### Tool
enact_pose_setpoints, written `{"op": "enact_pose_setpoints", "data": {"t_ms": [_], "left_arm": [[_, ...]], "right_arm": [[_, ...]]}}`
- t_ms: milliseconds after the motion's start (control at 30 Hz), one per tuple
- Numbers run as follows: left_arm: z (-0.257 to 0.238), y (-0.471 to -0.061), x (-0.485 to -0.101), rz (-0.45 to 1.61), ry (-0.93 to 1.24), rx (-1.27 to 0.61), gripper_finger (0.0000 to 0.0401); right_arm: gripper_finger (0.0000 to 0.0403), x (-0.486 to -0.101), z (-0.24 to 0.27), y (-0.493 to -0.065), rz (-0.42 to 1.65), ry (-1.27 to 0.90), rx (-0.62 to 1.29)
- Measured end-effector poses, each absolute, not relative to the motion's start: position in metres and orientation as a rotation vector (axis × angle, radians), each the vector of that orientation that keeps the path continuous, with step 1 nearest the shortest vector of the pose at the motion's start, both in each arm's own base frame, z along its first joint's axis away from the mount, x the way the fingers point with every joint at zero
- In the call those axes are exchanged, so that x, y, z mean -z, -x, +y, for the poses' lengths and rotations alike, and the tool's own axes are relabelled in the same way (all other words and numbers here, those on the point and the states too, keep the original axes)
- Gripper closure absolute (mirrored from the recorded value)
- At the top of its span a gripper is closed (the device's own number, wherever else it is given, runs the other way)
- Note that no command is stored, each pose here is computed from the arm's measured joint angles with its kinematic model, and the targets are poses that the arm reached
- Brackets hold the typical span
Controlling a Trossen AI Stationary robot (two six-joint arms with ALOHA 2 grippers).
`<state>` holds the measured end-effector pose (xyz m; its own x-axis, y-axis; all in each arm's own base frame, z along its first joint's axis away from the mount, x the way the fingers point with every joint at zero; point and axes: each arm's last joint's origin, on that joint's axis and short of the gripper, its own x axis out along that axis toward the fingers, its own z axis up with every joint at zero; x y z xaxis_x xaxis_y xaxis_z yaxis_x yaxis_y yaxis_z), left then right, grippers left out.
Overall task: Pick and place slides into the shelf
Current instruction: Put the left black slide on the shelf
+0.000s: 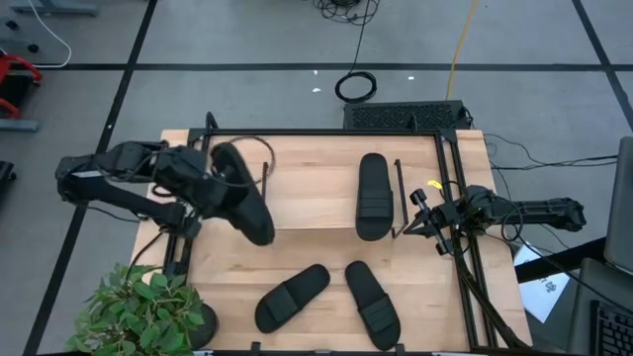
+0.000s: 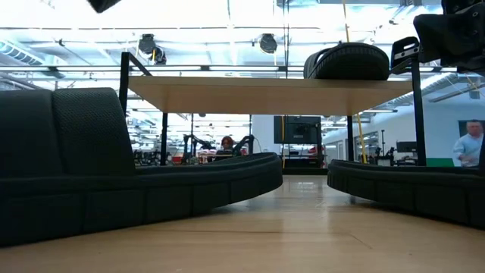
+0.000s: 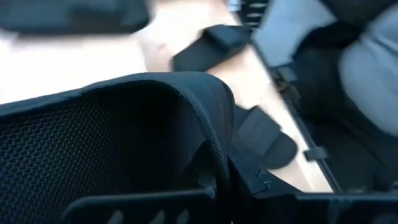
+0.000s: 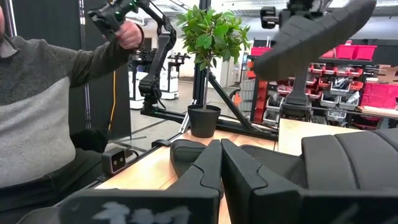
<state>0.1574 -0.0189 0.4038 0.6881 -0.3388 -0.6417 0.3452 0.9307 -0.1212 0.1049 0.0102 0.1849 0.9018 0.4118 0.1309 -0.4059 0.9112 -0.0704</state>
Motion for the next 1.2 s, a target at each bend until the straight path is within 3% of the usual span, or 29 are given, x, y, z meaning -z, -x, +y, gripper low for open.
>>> {"op": "enact_pose_setpoints", "data": {"t_ms": [400, 800, 1000, 1200], "left_arm": [[-0.005, -0.230, -0.419, 0.667, -0.190, 0.604, 0.0398], [0.039, -0.303, -0.400, 1.013, 0.009, 0.612, 0.0398], [0.050, -0.331, -0.401, 0.965, 0.073, 0.736, 0.0398], [0.068, -0.351, -0.391, 0.952, 0.149, 0.725, 0.0399]], "right_arm": [[0.0403, -0.185, 0.010, -0.105, -0.153, 0.060, -0.421], [0.0403, -0.185, 0.010, -0.105, -0.156, 0.074, -0.420], [0.0403, -0.185, 0.010, -0.105, -0.156, 0.074, -0.420], [0.0403, -0.185, 0.010, -0.105, -0.156, 0.074, -0.420]]}}
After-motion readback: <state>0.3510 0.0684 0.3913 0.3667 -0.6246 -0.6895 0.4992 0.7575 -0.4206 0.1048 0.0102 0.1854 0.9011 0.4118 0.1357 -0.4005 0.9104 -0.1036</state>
